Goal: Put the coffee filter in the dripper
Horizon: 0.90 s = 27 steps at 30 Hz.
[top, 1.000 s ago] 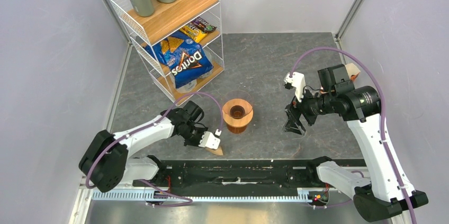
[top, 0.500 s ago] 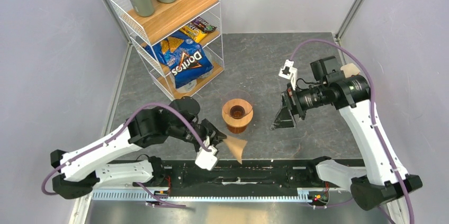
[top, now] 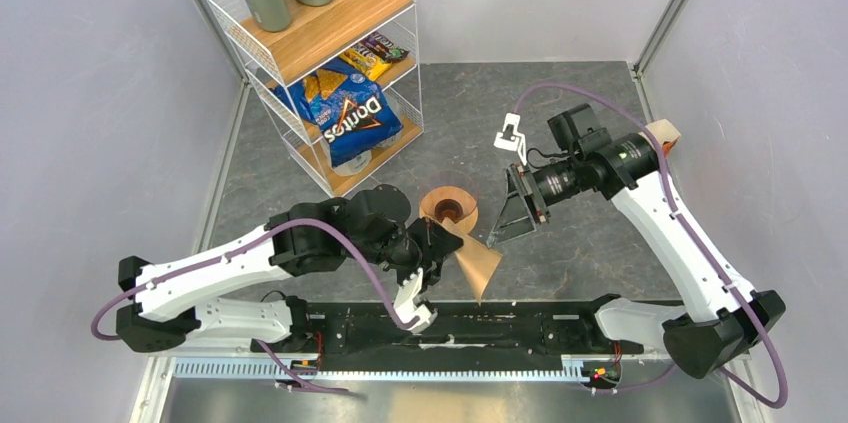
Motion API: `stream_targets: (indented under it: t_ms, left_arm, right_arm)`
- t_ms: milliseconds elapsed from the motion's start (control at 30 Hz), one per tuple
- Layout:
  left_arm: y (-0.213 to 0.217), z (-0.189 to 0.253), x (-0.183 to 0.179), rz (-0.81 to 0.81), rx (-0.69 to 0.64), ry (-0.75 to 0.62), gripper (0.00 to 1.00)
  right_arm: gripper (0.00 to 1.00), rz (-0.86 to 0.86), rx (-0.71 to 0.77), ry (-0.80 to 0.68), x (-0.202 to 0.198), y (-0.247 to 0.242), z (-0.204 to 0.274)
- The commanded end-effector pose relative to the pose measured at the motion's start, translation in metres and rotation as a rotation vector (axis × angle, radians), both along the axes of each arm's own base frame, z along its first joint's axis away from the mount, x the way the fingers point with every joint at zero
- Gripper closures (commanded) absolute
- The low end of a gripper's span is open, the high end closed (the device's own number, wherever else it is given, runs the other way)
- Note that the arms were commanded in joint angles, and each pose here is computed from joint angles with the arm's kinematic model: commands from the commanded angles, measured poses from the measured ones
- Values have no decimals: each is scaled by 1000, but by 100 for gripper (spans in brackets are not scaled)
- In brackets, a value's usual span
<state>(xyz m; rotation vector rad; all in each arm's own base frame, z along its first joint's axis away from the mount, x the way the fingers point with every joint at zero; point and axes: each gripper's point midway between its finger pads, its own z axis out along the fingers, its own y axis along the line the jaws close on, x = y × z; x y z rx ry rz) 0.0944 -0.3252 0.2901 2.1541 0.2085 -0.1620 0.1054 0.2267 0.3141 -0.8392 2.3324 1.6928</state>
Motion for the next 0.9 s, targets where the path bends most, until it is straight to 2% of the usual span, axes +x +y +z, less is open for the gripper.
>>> stream_targets:
  t_ms: [0,167,267,467,500,533,567,600,633,667,767,867]
  left_arm:
    - [-17,36,-3,-109,-123,-179,85]
    - [-27,44,-3,-135,-150,-232,85]
    - [-29,44,0,-136,-150,-251,85]
    - [-33,44,2,-133,-161,-267,83]
    - [-33,43,2,-128,-159,-264,80]
    - [-32,44,3,-114,-165,-250,72]
    - [-31,45,4,-93,-172,-232,62]
    - [-29,47,5,-62,-184,-194,51]
    - [-25,54,6,-19,-211,-142,34]
    - [-21,62,6,50,-242,-32,27]
    - [4,82,3,237,-267,344,19]
    - [25,89,2,371,-297,624,12]
  right_arm:
    - [3,43,14,12,-9,6,-2]
    - [5,99,8,-13,-21,8,-5]
    - [20,122,28,-20,-25,9,-1]
    - [72,135,33,-27,-27,9,-1]
    - [86,135,32,-28,-27,9,-1]
    - [99,133,32,-34,-26,9,0]
    - [100,133,34,-46,-26,9,2]
    - [100,132,35,-68,-26,9,4]
    - [100,135,38,-118,-25,7,8]
    - [100,134,40,-178,-23,6,12]
    - [100,105,48,-367,-15,-1,26]
    - [100,59,75,-571,-7,-6,44]
